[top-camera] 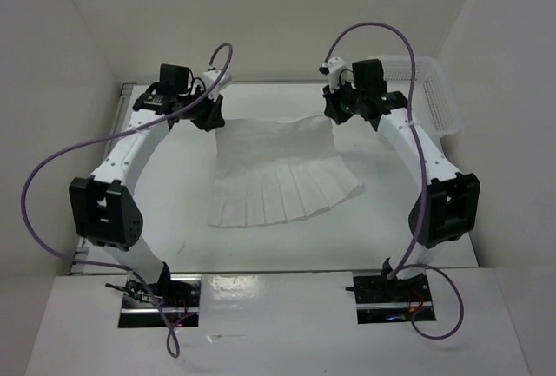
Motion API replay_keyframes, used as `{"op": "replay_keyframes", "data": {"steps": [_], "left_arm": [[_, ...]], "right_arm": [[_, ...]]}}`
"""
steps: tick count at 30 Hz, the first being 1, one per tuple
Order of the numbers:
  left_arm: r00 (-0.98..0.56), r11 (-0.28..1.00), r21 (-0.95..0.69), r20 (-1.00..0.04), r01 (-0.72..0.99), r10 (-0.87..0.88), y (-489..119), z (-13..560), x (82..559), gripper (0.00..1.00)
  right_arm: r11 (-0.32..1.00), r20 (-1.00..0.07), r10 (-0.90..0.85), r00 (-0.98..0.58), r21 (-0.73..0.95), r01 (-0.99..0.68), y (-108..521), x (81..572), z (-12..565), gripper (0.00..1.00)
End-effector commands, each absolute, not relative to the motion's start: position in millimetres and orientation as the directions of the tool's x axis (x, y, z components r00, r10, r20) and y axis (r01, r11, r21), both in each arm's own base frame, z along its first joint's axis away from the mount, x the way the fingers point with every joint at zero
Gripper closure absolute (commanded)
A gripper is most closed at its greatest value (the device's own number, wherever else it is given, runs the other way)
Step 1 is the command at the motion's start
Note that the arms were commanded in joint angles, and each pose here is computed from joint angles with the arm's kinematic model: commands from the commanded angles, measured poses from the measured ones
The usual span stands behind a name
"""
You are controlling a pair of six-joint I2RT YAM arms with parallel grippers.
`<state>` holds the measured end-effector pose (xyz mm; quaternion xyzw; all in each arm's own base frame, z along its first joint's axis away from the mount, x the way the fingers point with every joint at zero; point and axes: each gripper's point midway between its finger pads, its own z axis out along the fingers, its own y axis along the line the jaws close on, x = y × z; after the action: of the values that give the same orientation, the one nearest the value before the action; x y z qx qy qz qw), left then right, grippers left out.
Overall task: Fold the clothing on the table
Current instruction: Fold the skirt
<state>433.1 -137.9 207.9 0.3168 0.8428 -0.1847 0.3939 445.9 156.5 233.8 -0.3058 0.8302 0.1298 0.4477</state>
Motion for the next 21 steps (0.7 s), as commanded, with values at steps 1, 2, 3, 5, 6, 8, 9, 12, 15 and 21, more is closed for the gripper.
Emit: {"op": "replay_keyframes", "data": {"steps": [1,2,3,5,6,8,9,12,15,21], "left_arm": [[-0.412,0.675,-0.016,-0.803,0.738,0.431,-136,235,394,0.81],[-0.415,0.664,-0.026,-0.799,0.748,0.436,-136,235,384,0.81],[-0.389,0.653,-0.01,-0.81,0.757,0.439,-136,245,374,0.8],[-0.412,0.637,-0.037,-0.79,0.77,0.453,-134,236,354,0.78],[-0.395,0.619,-0.033,-0.796,0.784,0.459,-137,241,342,0.78],[-0.433,0.604,-0.07,-0.763,0.794,0.48,-138,223,320,0.77],[-0.423,0.598,-0.061,-0.764,0.799,0.488,-136,225,311,0.77],[-0.423,0.563,-0.074,-0.74,0.823,0.522,-138,217,280,0.72],[-0.41,0.526,-0.084,-0.733,0.846,0.542,-140,212,253,0.66],[-0.428,0.546,-0.059,-0.692,0.836,0.581,-124,196,231,0.59]], "right_arm": [[0.718,-0.757,-0.489,-0.433,-0.067,-0.693,153,403,214,1.0],[0.706,-0.749,-0.502,-0.431,-0.068,-0.704,155,397,211,1.0],[0.697,-0.732,-0.52,-0.44,-0.066,-0.714,152,387,205,1.0],[0.69,-0.708,-0.544,-0.45,-0.072,-0.72,150,379,195,1.0],[0.681,-0.703,-0.556,-0.444,-0.079,-0.728,148,375,195,1.0],[0.681,-0.668,-0.582,-0.464,-0.089,-0.727,143,366,184,1.0],[0.679,-0.659,-0.592,-0.465,-0.097,-0.727,141,365,181,1.0],[0.665,-0.626,-0.625,-0.467,-0.114,-0.738,136,356,173,1.0],[0.652,-0.593,-0.655,-0.468,-0.131,-0.747,132,349,168,1.0],[0.563,-0.464,-0.754,-0.465,-0.093,-0.821,146,314,144,1.0]]}}
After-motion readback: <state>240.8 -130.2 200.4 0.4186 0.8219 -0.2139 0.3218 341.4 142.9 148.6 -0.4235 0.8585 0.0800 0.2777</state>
